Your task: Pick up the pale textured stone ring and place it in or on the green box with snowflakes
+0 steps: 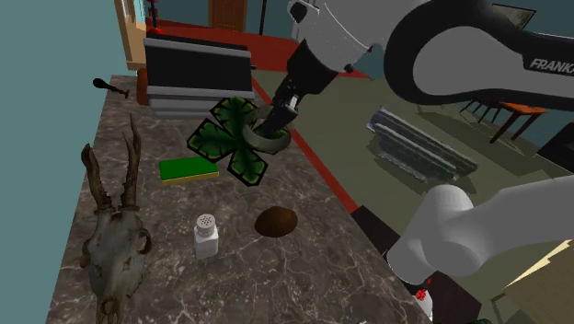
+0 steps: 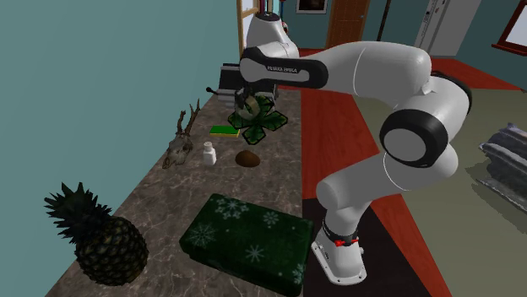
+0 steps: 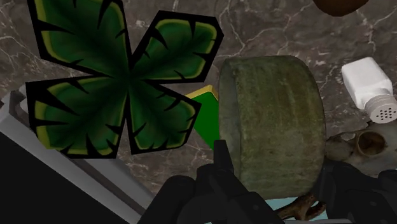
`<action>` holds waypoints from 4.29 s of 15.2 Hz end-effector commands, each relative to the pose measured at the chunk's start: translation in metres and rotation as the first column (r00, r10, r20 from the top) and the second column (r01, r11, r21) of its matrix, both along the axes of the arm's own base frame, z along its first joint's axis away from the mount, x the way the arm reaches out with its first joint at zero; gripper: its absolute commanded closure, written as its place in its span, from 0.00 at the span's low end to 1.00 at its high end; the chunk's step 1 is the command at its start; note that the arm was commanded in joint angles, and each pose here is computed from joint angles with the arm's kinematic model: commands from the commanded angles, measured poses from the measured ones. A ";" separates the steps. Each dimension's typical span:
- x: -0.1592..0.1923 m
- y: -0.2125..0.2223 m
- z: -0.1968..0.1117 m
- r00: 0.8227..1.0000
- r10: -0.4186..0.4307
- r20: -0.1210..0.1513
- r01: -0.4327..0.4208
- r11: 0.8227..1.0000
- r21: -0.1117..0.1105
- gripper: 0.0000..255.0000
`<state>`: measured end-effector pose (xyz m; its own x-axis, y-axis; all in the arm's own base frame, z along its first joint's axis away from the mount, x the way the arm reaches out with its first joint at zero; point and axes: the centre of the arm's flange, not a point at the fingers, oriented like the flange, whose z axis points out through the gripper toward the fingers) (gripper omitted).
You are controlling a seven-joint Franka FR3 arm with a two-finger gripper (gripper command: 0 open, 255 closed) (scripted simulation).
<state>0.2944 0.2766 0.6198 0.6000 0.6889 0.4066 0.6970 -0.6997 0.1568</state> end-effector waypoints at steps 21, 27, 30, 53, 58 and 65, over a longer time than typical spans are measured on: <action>-0.264 0.014 0.021 1.000 0.000 0.000 0.000 1.000 0.000 1.00; -0.343 0.018 0.025 1.000 0.000 0.000 0.000 1.000 0.000 1.00; -0.383 0.020 0.027 1.000 0.000 0.000 0.000 1.000 0.000 1.00; -0.485 0.026 -0.052 1.000 0.000 0.000 0.000 1.000 0.000 1.00; -0.485 0.026 -0.064 1.000 0.000 0.000 0.000 1.000 0.000 1.00; -0.485 0.026 -0.064 1.000 0.000 0.000 0.000 1.000 0.000 0.00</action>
<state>-0.1903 0.3024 0.5558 0.6002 0.6889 0.4066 0.6969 -0.6998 0.1569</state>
